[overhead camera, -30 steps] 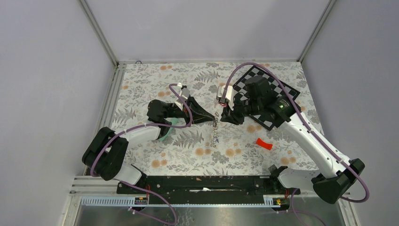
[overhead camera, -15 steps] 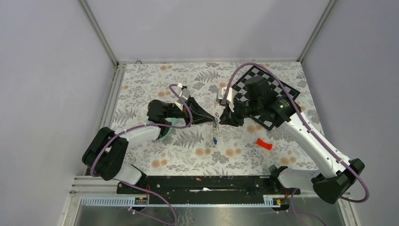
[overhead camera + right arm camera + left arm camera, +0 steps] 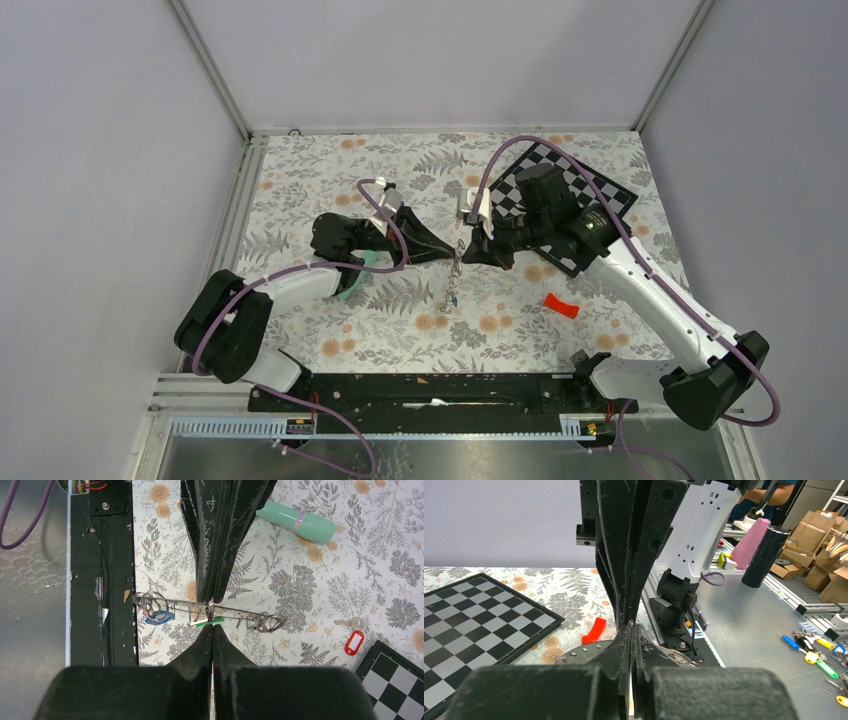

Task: Put the keys on the keyring

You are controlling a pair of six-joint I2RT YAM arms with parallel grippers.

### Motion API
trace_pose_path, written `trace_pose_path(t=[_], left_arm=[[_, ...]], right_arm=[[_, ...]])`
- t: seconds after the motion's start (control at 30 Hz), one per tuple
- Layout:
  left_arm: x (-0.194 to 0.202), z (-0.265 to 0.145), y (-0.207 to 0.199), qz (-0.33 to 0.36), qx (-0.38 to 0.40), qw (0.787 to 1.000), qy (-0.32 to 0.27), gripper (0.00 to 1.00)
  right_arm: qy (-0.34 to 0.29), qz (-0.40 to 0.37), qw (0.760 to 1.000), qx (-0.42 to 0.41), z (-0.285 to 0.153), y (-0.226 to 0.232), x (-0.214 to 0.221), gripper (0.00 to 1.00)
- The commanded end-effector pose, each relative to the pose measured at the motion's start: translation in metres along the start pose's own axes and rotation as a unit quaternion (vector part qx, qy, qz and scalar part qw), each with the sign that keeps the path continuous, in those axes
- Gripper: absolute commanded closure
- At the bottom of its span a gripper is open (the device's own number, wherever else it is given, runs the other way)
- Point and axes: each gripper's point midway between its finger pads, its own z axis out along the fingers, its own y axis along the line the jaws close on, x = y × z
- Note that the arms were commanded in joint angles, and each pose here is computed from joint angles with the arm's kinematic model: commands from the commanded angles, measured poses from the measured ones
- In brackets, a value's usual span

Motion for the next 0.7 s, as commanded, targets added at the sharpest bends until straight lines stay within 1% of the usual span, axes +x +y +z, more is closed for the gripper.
trace_pose_path(t=[0.0, 0.3, 0.53, 0.67], left_arm=[[-0.023, 0.002, -0.018, 0.065, 0.027, 0.997, -0.022, 1.0], [-0.018, 0.004, -0.023, 0.063, 0.036, 0.997, -0.018, 1.0], [-0.017, 0.003, -0.023, 0.063, 0.036, 0.997, -0.017, 1.0], [-0.018, 0.004, -0.024, 0.063, 0.036, 0.997, -0.018, 1.0]], right_arm=[[-0.024, -0.008, 1.0, -0.01, 0.002, 0.001, -0.007, 1.0], [-0.039, -0.003, 0.999, -0.024, 0.007, 0.001, -0.014, 1.0], [-0.046, -0.007, 0.999, -0.011, 0.002, 0.0, -0.021, 0.82], [-0.047, -0.02, 0.999, 0.007, -0.007, 0.0, -0.023, 0.76]])
